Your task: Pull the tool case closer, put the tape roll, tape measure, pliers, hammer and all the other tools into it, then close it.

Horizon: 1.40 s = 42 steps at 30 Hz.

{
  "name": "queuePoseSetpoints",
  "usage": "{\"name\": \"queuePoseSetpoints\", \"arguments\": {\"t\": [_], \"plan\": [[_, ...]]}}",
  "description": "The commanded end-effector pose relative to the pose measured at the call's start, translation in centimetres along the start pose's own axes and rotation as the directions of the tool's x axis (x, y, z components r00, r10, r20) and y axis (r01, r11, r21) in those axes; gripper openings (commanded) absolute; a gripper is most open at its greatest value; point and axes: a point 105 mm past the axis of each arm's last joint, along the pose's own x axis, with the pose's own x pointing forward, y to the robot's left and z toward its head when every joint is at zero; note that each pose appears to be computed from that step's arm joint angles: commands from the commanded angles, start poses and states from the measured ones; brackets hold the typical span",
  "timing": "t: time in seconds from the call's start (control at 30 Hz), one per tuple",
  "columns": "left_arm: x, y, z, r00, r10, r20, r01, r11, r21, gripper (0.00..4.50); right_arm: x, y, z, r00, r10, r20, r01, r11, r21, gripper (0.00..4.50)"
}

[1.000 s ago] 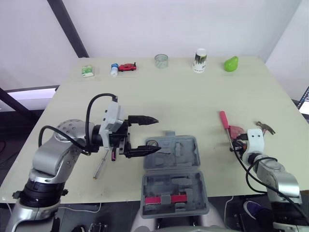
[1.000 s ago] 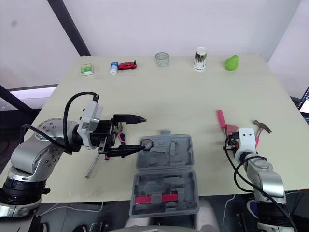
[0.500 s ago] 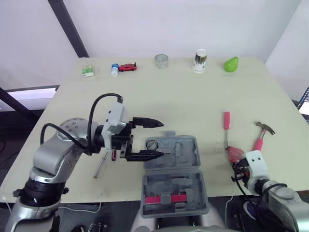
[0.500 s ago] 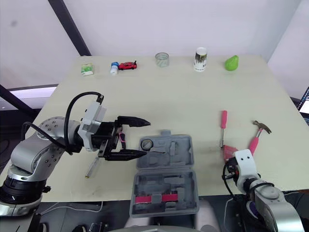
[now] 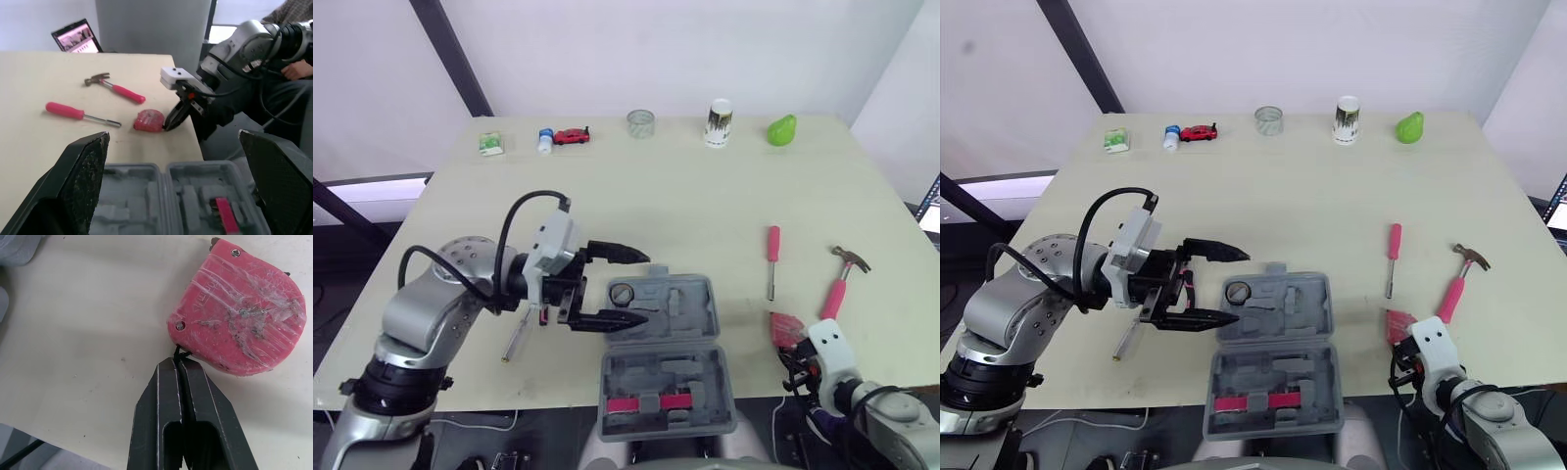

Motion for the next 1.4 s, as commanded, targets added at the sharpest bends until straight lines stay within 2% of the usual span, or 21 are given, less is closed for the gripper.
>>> {"name": "queuePoseSetpoints", "arguments": {"t": [0.03,0.07,0.1,0.13,0.17,0.2,0.27,0.3,0.33,0.43,0.57,0.7,0.83,0.97,1.13,1.4], "plan": [[0.1,-0.6,0.5,1.000,-0.028,-0.007,0.028,0.999,0.036,4.50,-0.4,0.0,-0.1,0.999,0.031,-0.008,-0.031,0.999,-0.016,0.83],[0.2,-0.6,0.5,1.000,-0.028,-0.005,0.028,0.999,0.035,4.50,-0.5,0.0,0.0,0.999,0.034,-0.008,-0.034,0.999,-0.016,1.29],[0.2,-0.7,0.5,1.000,-0.028,-0.001,0.028,0.999,0.032,4.50,-0.6,0.1,0.0,0.999,0.045,-0.006,-0.045,0.999,-0.019,1.46],[0.2,-0.7,0.5,1.000,-0.029,0.001,0.029,0.999,0.032,4.50,-0.8,0.3,0.0,0.998,0.066,-0.004,-0.066,0.998,-0.021,2.18],[0.2,-0.8,0.5,1.000,-0.029,0.002,0.029,0.999,0.031,4.50,-1.0,0.5,0.1,0.996,0.086,-0.003,-0.086,0.996,-0.023,2.51],[0.2,-0.8,0.5,1.000,-0.028,0.003,0.028,0.999,0.030,4.50,-1.3,0.9,0.2,0.993,0.117,0.001,-0.117,0.993,-0.028,3.06],[0.1,-0.8,0.4,1.000,-0.026,0.001,0.026,0.999,0.032,4.50,-2.0,1.7,0.5,0.983,0.185,0.005,-0.184,0.982,-0.045,3.86],[0.1,-0.8,0.4,1.000,-0.025,0.000,0.025,0.999,0.032,4.50,-2.5,2.1,0.8,0.975,0.220,0.018,-0.219,0.974,-0.056,3.86],[0.1,-0.8,0.3,1.000,-0.024,-0.002,0.024,0.999,0.034,4.50,-3.1,2.3,1.1,0.967,0.254,0.031,-0.251,0.965,-0.070,4.47],[0.0,-0.8,0.3,1.000,-0.020,0.001,0.020,0.999,0.030,4.50,-4.4,2.0,1.7,0.950,0.305,0.065,-0.298,0.949,-0.104,4.47],[-0.5,-0.7,0.1,1.000,-0.011,0.002,0.011,1.000,0.020,4.50,-5.5,-1.0,3.1,0.942,0.302,0.147,-0.265,0.936,-0.232,4.47],[-1.1,-0.3,-0.1,1.000,0.009,-0.004,-0.009,0.999,0.033,4.50,-5.2,-3.0,4.8,0.903,0.374,0.212,-0.287,0.891,-0.352,4.47],[-1.1,-0.3,0.0,1.000,-0.005,0.000,0.005,0.999,0.046,4.50,-3.9,-4.2,4.8,0.874,0.456,0.167,-0.311,0.789,-0.530,4.47],[-1.1,-0.6,0.1,1.000,-0.023,-0.005,0.023,0.998,0.062,4.50,-2.5,-5.4,4.7,0.854,0.502,0.134,-0.321,0.713,-0.624,4.47],[-1.2,-0.9,0.1,1.000,-0.029,-0.011,0.029,0.997,0.072,4.50,-0.9,-6.9,3.5,0.856,0.516,0.036,-0.367,0.653,-0.662,4.47],[-1.3,-1.8,0.0,0.998,-0.057,-0.012,0.057,0.997,0.054,4.50,0.9,-7.7,3.4,0.851,0.524,-0.018,-0.398,0.623,-0.673,4.47]]}}
